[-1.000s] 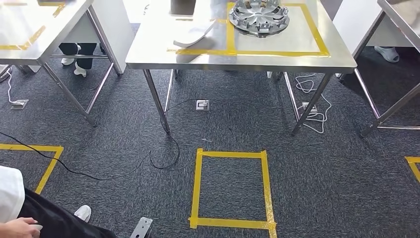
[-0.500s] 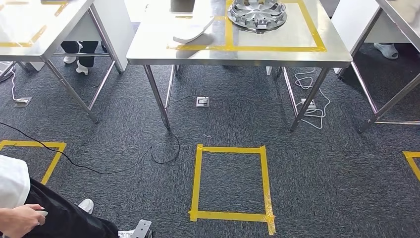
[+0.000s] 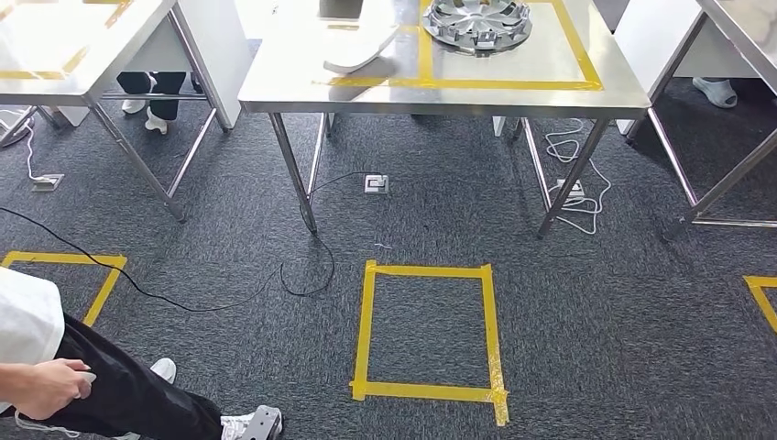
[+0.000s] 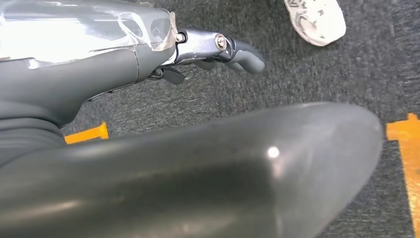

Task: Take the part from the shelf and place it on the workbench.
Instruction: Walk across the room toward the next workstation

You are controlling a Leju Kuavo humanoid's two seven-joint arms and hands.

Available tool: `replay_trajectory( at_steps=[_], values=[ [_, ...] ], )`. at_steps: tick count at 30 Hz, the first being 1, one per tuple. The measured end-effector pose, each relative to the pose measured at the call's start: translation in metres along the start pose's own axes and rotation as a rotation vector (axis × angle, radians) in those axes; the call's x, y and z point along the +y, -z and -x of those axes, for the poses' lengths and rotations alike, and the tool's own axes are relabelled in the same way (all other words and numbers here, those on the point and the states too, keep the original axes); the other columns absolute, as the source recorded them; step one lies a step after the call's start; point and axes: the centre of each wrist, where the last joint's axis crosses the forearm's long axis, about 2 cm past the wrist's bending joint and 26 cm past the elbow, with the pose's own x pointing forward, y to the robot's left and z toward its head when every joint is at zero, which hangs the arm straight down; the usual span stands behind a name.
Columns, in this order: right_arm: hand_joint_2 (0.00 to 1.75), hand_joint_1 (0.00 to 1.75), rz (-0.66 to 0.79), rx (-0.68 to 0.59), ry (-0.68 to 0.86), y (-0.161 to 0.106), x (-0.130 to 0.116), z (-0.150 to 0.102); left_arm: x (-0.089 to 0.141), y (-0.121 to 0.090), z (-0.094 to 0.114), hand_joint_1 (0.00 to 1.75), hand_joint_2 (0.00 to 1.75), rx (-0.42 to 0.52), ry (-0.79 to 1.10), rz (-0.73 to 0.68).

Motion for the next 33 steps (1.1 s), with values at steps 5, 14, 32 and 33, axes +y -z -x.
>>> replay_trajectory(
  at_steps=[5,14,32,33],
  values=[
    [0.0,0.0,-0.003,-0.005,0.021,-0.0005,0.0007,-0.0015,0.0011,0.0002,0.0,0.0,0.0,-0.002,0.003,-0.006],
    [0.0,0.0,-0.006,-0.019,0.018,-0.002,0.0033,-0.0074,0.004,0.0006,0.0026,0.0,0.0,0.002,0.001,-0.008],
    [0.0,0.0,-0.005,-0.017,0.02,-0.002,0.001,-0.0046,0.0004,-0.0001,-0.0003,0.0,0.0,-0.007,0.002,-0.001],
    [0.0,0.0,-0.006,-0.016,0.02,-0.002,0.0014,-0.004,0.0007,-0.0001,-0.0004,0.0,0.0,-0.007,0.002,-0.001]
  ],
)
